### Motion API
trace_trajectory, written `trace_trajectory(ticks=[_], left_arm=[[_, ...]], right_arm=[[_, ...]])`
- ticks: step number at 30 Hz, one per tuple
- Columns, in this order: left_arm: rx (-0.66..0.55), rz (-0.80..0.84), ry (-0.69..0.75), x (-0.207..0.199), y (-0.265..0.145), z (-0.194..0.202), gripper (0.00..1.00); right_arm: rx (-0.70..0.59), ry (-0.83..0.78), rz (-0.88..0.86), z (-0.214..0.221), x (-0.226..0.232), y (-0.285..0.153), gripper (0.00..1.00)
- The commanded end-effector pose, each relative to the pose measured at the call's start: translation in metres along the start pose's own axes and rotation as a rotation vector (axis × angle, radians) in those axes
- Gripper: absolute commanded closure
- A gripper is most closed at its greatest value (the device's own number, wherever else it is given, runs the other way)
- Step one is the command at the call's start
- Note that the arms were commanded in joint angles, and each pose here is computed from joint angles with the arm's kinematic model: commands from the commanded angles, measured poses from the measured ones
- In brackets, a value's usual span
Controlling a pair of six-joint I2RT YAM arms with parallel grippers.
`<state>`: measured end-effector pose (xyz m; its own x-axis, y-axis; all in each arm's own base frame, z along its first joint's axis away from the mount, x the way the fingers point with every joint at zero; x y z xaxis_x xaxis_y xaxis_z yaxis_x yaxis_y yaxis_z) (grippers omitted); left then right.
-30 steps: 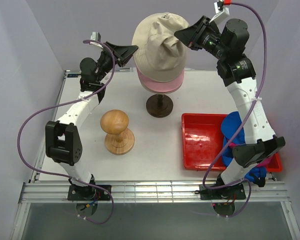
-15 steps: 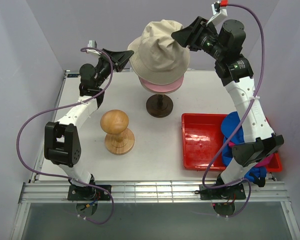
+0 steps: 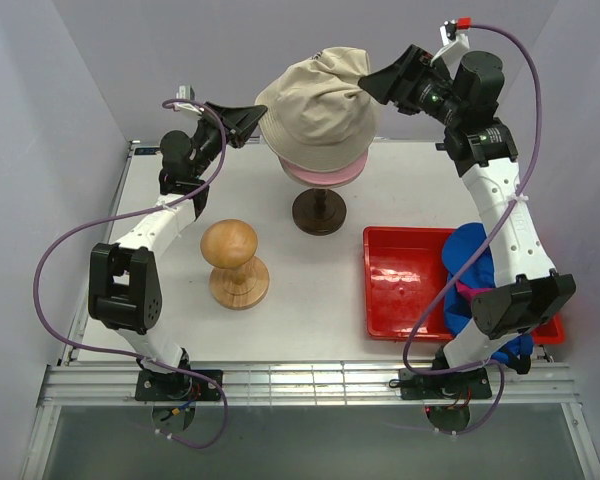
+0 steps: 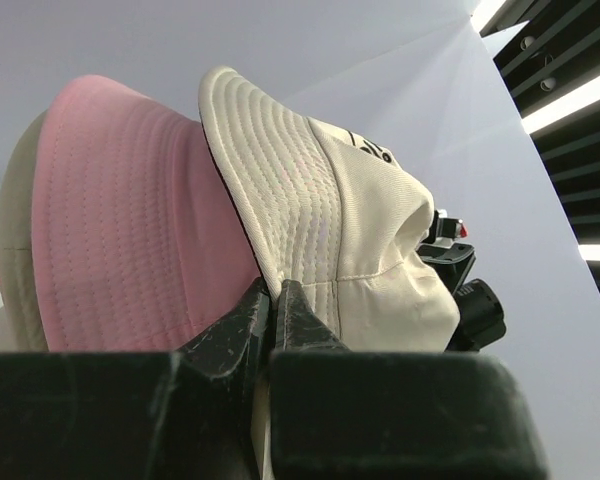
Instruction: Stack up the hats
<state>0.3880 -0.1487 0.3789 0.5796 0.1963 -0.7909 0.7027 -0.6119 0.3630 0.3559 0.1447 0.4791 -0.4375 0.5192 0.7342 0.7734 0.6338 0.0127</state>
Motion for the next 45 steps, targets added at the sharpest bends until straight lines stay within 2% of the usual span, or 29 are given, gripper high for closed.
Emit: trace_trajectory(ticks=[1, 7, 10, 15, 19, 35, 45], left_arm=[[-0.043, -0.028, 0.006, -0.002, -0.006, -0.009, 1.0], [-0.039, -0.043, -0.006, 0.0, -0.006, -0.008, 1.0], [-0.039, -0.048, -0.005, 0.0, -0.006, -0.008, 1.0], [-0.036, -0.061, -0.005, 0.002, -0.005, -0.009, 1.0], [-0.032, -0.072, -0.012, 0.005, -0.005, -0.009, 1.0], [-0.028, -0.086, -0.029, 0.005, -0.001, -0.011, 1.0], [-0.025, -0.086, -0.025, 0.002, 0.001, -0.012, 1.0]], right_arm=[[-0.007, 0.021, -0.07, -0.008, 0.002, -0.015, 0.21], [0.021, 0.092, -0.145, -0.003, -0.016, -0.02, 0.13], [0.011, 0.095, -0.244, -0.001, -0.016, -0.028, 0.07], [-0.021, 0.064, -0.37, 0.001, -0.013, -0.04, 0.04], [-0.041, 0.077, -0.346, 0.001, -0.019, -0.046, 0.02], [0.037, 0.288, -0.262, -0.008, -0.081, 0.009, 0.06], [0.051, 0.374, -0.318, -0.001, -0.095, 0.025, 0.11]])
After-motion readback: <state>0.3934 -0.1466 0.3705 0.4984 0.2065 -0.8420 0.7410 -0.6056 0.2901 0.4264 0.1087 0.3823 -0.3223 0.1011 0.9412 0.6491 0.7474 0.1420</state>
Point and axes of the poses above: each gripper's point midway between its finger pads, its own y axis out along the fingers, its own x axis along the line the jaws close on, z = x × y, the point moved 10 cm from there along -y, back along the fingers, and after that the axes turned 13 degrees about y, right-handed, at the moved point
